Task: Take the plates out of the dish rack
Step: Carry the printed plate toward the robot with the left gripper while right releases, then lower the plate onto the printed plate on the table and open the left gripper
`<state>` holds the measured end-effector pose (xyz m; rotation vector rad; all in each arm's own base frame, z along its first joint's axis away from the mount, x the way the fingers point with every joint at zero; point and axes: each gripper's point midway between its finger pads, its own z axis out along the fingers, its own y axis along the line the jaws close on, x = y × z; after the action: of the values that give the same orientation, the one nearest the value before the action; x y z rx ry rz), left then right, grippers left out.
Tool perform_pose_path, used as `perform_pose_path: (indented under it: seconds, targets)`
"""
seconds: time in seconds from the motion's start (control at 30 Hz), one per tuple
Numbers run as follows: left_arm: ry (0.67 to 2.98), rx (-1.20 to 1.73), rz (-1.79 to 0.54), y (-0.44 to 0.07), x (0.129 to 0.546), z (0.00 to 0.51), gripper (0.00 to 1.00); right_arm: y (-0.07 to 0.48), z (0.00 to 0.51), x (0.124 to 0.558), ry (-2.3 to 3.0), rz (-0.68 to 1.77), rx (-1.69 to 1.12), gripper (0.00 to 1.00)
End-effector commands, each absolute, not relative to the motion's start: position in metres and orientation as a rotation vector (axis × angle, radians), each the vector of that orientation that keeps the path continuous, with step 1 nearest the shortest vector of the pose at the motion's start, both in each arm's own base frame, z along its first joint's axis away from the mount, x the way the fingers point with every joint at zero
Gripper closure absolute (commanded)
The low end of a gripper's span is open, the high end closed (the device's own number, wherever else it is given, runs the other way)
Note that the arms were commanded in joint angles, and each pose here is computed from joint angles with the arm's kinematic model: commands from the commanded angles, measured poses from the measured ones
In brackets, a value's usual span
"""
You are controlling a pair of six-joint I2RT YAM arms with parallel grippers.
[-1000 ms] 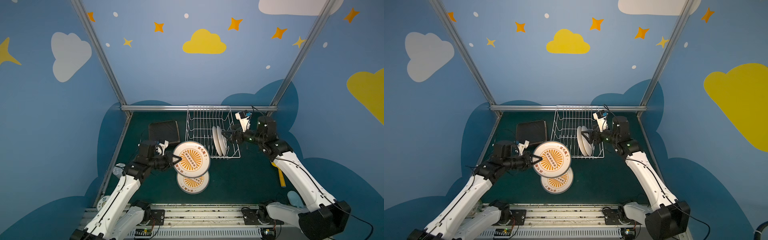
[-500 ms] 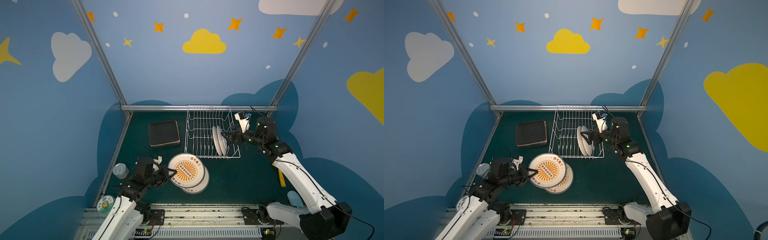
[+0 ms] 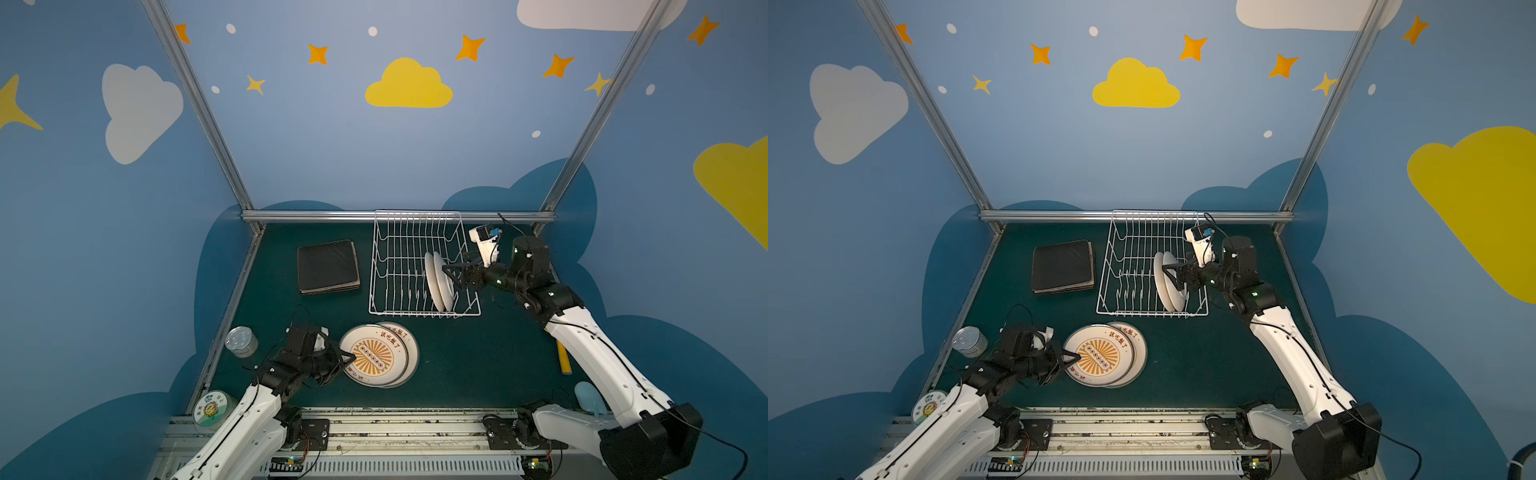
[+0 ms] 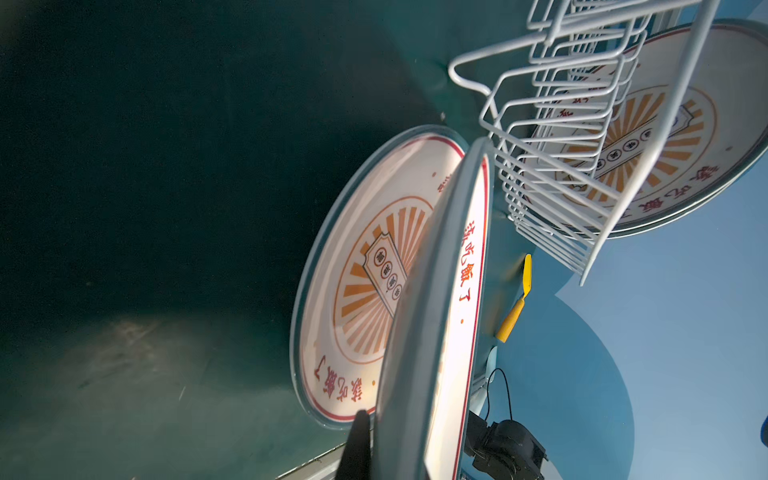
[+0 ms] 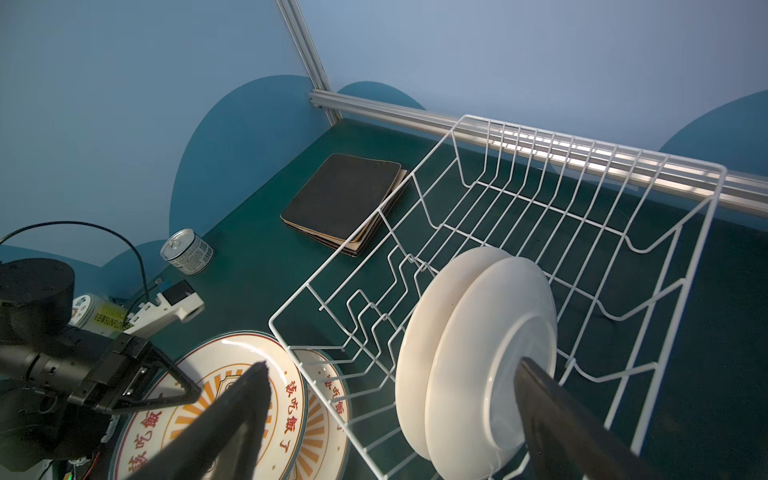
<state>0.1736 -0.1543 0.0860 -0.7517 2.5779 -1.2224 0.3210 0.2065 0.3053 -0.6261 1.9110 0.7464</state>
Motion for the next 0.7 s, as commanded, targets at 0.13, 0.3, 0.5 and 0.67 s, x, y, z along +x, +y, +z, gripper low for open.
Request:
perform_pose_path:
  seconds: [0.13,0.3,0.5,0.67]
  targets:
    - [2.516,-0.721,-1.259,-0.16,0.188,0.086,0.9,0.208,0.313,0.32,1.881,0.744,-0.623,0.09]
    - [2.527,-0.731,-1.263,-0.163,0.194,0.078,0.88,0.206,0.314,0.321,1.881,0.726,-0.626,0.08]
    - [2.53,-0.739,-1.269,-0.168,0.203,0.073,0.82,0.206,0.312,0.322,1.887,0.732,-0.613,0.08]
    - [2.567,-0.747,-1.267,-0.173,0.204,0.065,0.78,0.207,0.313,0.325,1.889,0.736,-0.61,0.08]
